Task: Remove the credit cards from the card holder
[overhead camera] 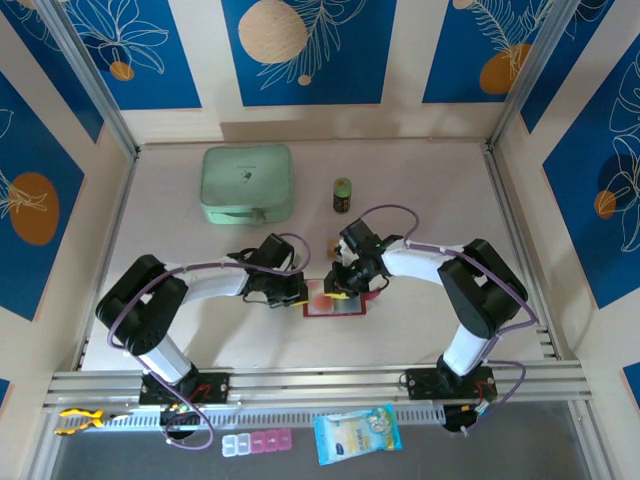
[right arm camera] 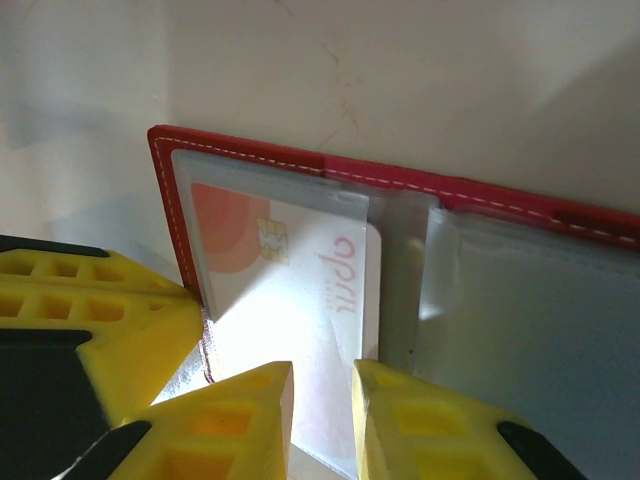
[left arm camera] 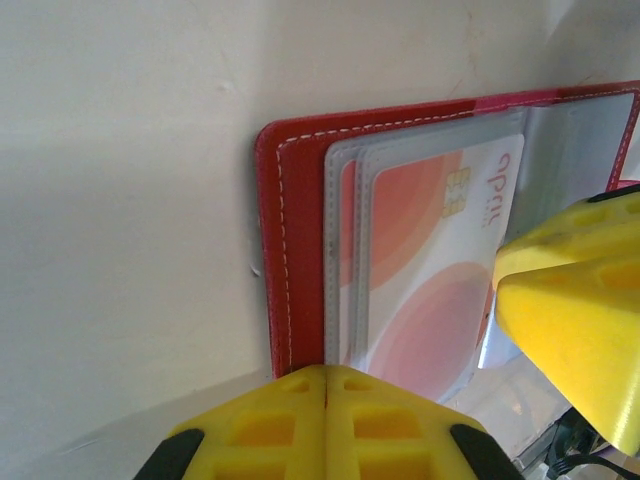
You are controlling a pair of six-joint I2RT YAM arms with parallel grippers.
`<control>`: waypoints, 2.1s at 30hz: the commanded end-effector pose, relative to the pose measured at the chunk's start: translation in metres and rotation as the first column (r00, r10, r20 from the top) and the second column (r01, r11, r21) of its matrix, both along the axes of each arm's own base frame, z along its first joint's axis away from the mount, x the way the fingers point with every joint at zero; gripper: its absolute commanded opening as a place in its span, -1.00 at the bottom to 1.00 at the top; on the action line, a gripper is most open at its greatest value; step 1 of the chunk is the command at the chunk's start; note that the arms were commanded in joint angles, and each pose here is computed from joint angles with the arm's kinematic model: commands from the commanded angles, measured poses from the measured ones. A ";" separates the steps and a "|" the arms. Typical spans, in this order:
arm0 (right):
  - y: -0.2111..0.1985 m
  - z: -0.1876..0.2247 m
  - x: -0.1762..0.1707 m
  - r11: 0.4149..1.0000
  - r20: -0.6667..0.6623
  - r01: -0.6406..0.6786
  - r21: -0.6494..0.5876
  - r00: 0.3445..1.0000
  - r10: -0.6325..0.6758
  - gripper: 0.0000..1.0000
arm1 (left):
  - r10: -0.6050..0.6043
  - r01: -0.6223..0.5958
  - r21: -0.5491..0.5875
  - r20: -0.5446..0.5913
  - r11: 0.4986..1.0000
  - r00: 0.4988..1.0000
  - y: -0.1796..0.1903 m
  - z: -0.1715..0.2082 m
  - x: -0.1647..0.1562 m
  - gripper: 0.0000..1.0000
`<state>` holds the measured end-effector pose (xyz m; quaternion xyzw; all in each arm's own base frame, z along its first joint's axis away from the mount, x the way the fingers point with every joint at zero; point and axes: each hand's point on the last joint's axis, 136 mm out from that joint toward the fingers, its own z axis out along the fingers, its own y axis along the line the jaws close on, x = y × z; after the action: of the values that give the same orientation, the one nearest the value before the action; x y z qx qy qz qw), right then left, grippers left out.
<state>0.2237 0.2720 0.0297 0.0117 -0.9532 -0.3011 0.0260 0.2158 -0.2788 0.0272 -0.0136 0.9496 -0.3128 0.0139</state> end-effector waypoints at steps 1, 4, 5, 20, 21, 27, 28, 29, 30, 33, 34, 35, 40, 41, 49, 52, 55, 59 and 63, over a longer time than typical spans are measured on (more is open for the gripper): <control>0.002 0.003 0.006 1.000 0.016 -0.010 -0.002 1.000 0.010 -0.49 | 0.003 -0.002 0.033 -0.017 0.999 1.000 0.008 -0.007 0.000 -0.90; 0.000 0.001 0.006 1.000 0.018 -0.013 -0.019 1.000 0.013 -0.47 | 0.004 -0.003 0.036 -0.018 0.999 1.000 0.009 -0.008 0.000 -0.90; -0.001 0.001 0.006 1.000 0.020 -0.014 -0.024 1.000 0.014 -0.47 | 0.004 -0.004 0.037 -0.019 0.999 1.000 0.009 -0.008 0.000 -0.90; -0.008 0.003 0.006 0.997 0.042 -0.024 -0.068 0.999 0.027 -0.47 | 0.005 -0.005 0.030 -0.015 1.000 1.000 0.008 -0.004 0.001 -0.91; -0.008 0.005 0.006 0.998 0.045 -0.024 -0.066 0.999 0.027 -0.47 | 0.004 -0.004 0.027 -0.012 1.000 1.000 0.008 -0.003 0.001 -0.91; -0.008 0.010 0.007 0.998 0.053 -0.025 -0.063 0.998 0.028 -0.47 | 0.002 -0.002 0.014 0.014 1.000 1.000 0.004 0.009 0.006 -0.91; -0.007 0.012 0.007 0.998 0.055 -0.024 -0.060 0.998 0.028 -0.47 | 0.001 -0.002 0.009 0.019 1.000 1.000 0.004 0.011 0.007 -0.91; -0.007 0.013 0.007 0.998 0.057 -0.025 -0.058 0.998 0.028 -0.47 | 0.002 -0.002 0.007 0.021 1.000 1.000 0.003 0.012 0.008 -0.91; -0.007 0.015 0.007 0.998 0.061 -0.022 -0.054 0.998 0.025 -0.46 | 0.002 -0.002 0.002 0.025 1.000 1.000 0.002 0.015 0.008 -0.91; -0.007 0.019 0.007 0.999 0.067 -0.021 -0.046 0.997 0.024 -0.47 | 0.001 0.000 -0.015 0.038 1.000 0.999 -0.001 0.022 0.011 -0.91; -0.007 0.020 0.008 0.999 0.069 -0.019 -0.044 0.997 0.022 -0.47 | 0.001 0.000 -0.024 0.043 1.000 0.999 -0.003 0.025 0.012 -0.91; -0.006 0.020 0.007 0.999 0.068 -0.019 -0.041 0.997 0.022 -0.47 | 0.002 0.000 -0.031 0.047 1.000 0.999 -0.004 0.027 0.014 -0.92; -0.005 0.021 0.008 0.999 0.069 -0.018 -0.034 0.997 0.020 -0.47 | -0.011 0.014 -0.067 0.046 0.998 0.999 -0.015 0.033 0.016 -0.95; -0.005 0.021 0.008 0.999 0.067 -0.017 -0.031 0.998 0.019 -0.47 | -0.017 0.020 -0.071 0.044 0.997 0.999 -0.017 0.032 0.016 -0.96; -0.002 0.017 0.006 1.000 0.052 -0.017 -0.017 0.998 0.017 -0.47 | -0.032 0.033 -0.073 0.014 0.997 0.999 -0.025 0.019 0.015 -0.98; -0.001 0.015 0.005 1.000 0.047 -0.019 -0.014 0.999 0.019 -0.47 | -0.036 0.036 -0.069 0.002 0.997 0.999 -0.025 0.014 0.013 -0.97; -0.001 0.014 0.005 1.000 0.043 -0.019 -0.014 0.999 0.020 -0.47 | -0.036 0.036 -0.044 -0.007 0.998 0.999 -0.021 0.008 0.010 -0.97; 0.000 0.012 0.006 1.000 0.039 -0.019 -0.011 0.999 0.020 -0.47 | -0.038 0.038 -0.002 -0.016 0.999 0.999 -0.013 0.000 0.007 -0.97; 0.000 0.009 0.005 1.000 0.031 -0.023 -0.014 0.999 0.023 -0.47 | -0.038 0.038 0.011 -0.024 0.999 0.999 -0.010 -0.004 0.005 -0.98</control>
<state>0.2302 0.2682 0.0397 0.0298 -0.9577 -0.2863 0.0019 0.2268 -0.2935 0.0312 -0.0068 0.9462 -0.3235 0.0061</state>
